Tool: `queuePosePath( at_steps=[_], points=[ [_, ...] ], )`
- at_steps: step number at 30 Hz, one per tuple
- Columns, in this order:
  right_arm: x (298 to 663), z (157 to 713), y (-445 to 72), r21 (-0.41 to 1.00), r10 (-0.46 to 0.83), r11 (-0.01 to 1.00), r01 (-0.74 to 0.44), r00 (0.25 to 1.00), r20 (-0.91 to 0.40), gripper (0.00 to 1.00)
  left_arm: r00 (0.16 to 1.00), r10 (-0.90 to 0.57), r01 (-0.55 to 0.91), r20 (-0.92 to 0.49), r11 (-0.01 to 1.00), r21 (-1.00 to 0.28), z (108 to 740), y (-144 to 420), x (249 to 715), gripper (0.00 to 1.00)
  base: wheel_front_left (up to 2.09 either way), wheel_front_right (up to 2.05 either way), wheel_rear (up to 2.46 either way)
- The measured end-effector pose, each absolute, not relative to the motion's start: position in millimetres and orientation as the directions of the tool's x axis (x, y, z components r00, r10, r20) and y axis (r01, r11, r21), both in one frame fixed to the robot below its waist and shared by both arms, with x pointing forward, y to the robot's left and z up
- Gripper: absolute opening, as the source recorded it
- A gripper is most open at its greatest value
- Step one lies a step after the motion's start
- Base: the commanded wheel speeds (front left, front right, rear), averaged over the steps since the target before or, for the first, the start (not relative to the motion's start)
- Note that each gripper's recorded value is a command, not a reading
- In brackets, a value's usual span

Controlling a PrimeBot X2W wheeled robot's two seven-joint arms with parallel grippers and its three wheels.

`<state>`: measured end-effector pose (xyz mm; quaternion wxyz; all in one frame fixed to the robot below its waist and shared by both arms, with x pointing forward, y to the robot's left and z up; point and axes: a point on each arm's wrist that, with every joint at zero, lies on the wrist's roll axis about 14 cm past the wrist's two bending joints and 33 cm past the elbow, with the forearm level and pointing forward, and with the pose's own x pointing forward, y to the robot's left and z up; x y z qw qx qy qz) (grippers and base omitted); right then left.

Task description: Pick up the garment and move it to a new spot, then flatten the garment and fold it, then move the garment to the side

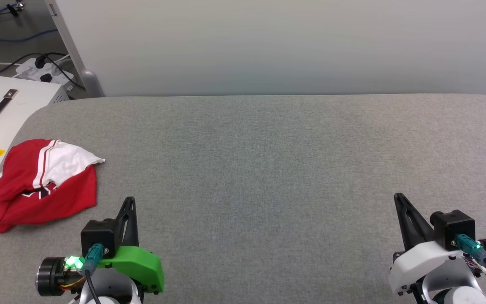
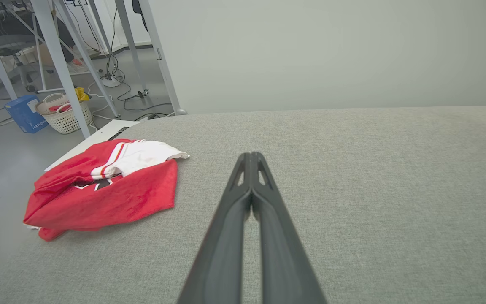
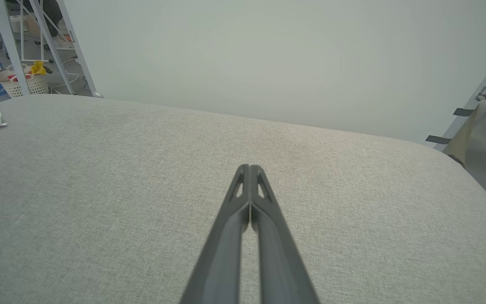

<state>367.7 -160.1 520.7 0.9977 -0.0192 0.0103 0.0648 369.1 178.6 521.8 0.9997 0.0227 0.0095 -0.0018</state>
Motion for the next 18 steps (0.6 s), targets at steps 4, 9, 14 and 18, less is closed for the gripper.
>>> queuePosePath(
  at_steps=[4,9,14,18],
  points=[
    [367.7,520.7,-160.2,-0.037,0.129,0.991,-0.130,0.991,-0.023,0.00,1.000,-0.003,0.004,-0.019,0.999,0.045,521.8,178.7,369.1,0.00,0.00,0.00,0.00],
    [367.7,520.7,-160.1,-0.037,0.129,0.991,-0.130,0.991,-0.023,0.00,1.000,-0.003,0.004,-0.019,0.999,0.045,521.7,178.6,369.1,0.00,0.00,0.00,0.00],
    [367.7,520.7,-160.2,-0.037,0.129,0.991,-0.130,0.991,-0.023,0.00,1.000,-0.003,0.004,-0.019,0.999,0.045,521.7,178.7,369.1,0.00,0.00,0.00,0.00],
    [367.7,520.7,-160.2,-0.037,0.129,0.991,-0.130,0.991,-0.023,0.00,1.000,-0.003,0.004,-0.019,0.999,0.045,521.7,178.6,369.1,0.00,0.00,0.00,0.00]
  ],
)
